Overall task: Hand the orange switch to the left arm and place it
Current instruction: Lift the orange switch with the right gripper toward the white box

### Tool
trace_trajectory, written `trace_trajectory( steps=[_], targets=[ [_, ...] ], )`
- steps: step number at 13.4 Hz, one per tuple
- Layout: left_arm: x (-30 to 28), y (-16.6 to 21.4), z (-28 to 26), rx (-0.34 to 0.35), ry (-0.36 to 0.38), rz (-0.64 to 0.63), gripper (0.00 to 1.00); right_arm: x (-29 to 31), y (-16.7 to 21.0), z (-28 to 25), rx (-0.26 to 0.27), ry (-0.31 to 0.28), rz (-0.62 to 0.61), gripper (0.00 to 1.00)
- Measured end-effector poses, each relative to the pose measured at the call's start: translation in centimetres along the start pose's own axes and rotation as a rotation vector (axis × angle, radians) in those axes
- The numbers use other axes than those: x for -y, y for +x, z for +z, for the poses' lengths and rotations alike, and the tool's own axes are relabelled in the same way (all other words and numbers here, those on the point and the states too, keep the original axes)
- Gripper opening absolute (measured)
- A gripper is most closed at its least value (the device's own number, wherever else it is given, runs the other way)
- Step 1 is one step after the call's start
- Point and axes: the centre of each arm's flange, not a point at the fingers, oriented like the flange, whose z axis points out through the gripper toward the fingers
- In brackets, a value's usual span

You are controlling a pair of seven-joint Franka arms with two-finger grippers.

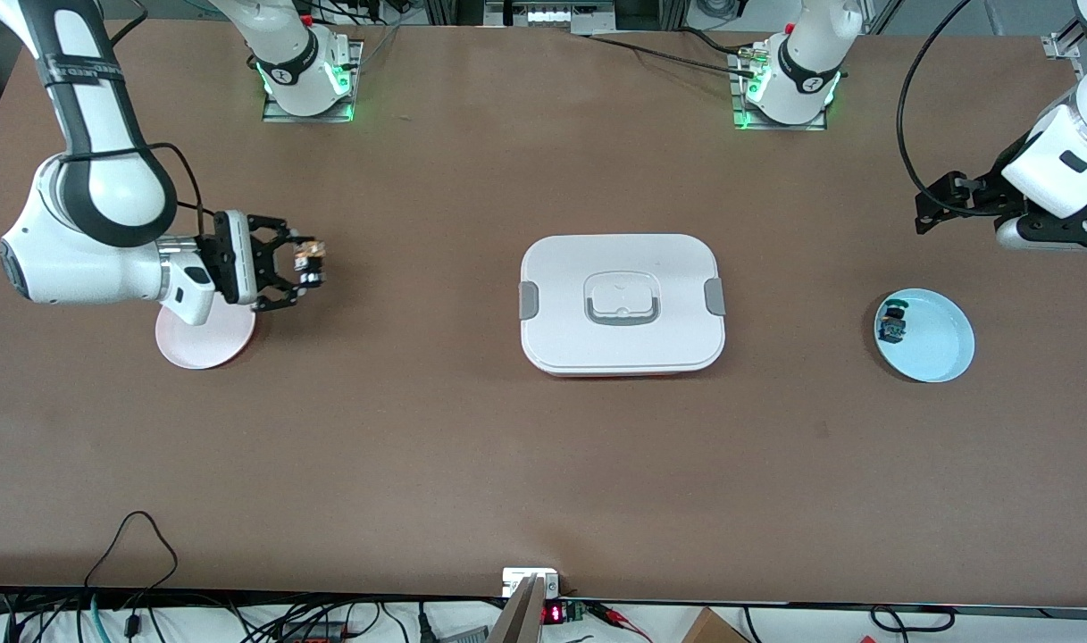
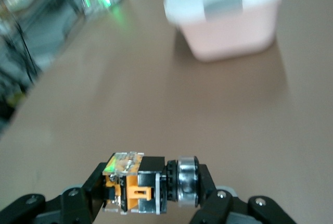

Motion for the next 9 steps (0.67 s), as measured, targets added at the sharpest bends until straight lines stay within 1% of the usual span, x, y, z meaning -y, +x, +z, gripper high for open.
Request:
trace_trajectory(
  steps=[1, 2, 4, 7, 8, 9],
  targets=[
    [-0.2, 0.0, 0.1, 0.005, -0.017, -0.001, 1.00, 0.2, 2.3, 0.7, -0.083, 0.006, -0.015, 0.72],
    [-0.5, -0.1, 0.3, 0.021, -0.063, -0.008, 1.00, 0.4, 4.6, 1.3, -0.155, 0.009, -0.033, 0.72],
    [-0.8, -0.5, 1.0, 0.082, -0.174, -0.029, 1.00, 0.8, 9.3, 2.4, -0.293, 0.014, -0.041, 0.72],
    [-1.0, -0.7, 3.3, 0.221, -0.320, -0.050, 1.00, 1.3, 14.9, 4.2, -0.512, 0.028, -0.016, 0.72],
    [-1.5, -0.7, 4.3, 0.274, -0.364, -0.046, 1.00, 1.2, 16.5, 4.9, -0.567, 0.013, -0.010, 0.72],
    [-2.3, -0.8, 5.2, 0.329, -0.421, -0.040, 1.00, 1.2, 18.2, 5.5, -0.601, -0.007, -0.012, 0.72]
  ],
)
